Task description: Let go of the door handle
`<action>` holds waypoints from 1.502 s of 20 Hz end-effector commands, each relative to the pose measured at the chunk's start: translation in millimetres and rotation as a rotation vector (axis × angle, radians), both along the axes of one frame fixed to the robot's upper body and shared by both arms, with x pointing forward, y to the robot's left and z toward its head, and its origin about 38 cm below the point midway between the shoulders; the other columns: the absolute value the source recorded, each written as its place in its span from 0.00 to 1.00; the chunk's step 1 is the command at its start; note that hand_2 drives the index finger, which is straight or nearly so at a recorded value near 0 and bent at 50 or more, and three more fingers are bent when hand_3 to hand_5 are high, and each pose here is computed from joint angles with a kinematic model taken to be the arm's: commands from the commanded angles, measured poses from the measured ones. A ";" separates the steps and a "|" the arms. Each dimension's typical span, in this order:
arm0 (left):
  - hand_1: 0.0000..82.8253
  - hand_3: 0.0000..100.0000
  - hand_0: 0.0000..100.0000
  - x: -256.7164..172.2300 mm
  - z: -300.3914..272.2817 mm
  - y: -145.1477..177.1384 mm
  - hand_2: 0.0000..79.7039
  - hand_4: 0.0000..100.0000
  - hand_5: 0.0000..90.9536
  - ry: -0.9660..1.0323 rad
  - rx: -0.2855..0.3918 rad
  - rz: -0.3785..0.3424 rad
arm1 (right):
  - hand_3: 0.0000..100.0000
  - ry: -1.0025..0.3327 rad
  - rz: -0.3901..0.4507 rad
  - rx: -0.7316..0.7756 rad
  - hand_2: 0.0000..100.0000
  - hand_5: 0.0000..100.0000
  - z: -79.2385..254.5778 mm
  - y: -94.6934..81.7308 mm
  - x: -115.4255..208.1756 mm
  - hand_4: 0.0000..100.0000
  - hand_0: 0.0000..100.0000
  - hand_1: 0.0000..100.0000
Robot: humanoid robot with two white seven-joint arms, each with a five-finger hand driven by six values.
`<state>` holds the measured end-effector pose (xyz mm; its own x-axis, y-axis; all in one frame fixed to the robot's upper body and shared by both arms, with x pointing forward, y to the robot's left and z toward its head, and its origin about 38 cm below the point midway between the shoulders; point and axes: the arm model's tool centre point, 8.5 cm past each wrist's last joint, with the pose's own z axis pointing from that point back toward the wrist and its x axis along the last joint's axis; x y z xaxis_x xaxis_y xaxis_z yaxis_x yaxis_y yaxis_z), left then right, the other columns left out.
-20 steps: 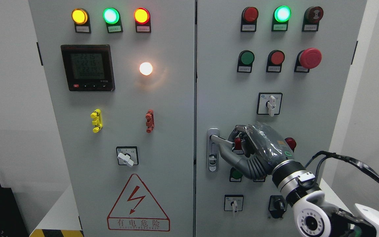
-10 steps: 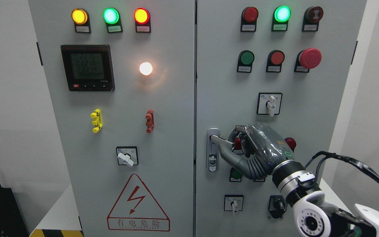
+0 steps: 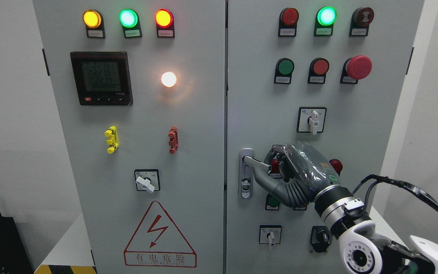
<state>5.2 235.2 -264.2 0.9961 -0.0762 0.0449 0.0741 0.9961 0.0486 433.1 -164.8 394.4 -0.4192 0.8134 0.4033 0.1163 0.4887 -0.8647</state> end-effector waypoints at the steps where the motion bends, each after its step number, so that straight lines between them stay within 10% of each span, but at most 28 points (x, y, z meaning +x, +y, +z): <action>1: 0.47 0.00 0.12 -2.1 0.2 0.0 0.00 0.00 0.00 0.007 0.000 0.002 | 1.00 0.004 0.002 -0.002 0.58 1.00 -0.4 0.2 0.0 1.00 0.45 0.34; 30: 0.47 0.00 0.12 -1.2 0.2 0.0 0.00 0.00 0.00 0.006 0.000 0.001 | 1.00 0.000 0.004 -0.001 0.67 1.00 0.6 0.8 -0.8 1.00 0.47 0.37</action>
<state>5.3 235.2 -264.2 0.9961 -0.0763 0.0449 0.0741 0.9961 0.0486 432.6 -164.3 394.4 -0.4204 0.8130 0.4029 0.1125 0.4874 -0.8659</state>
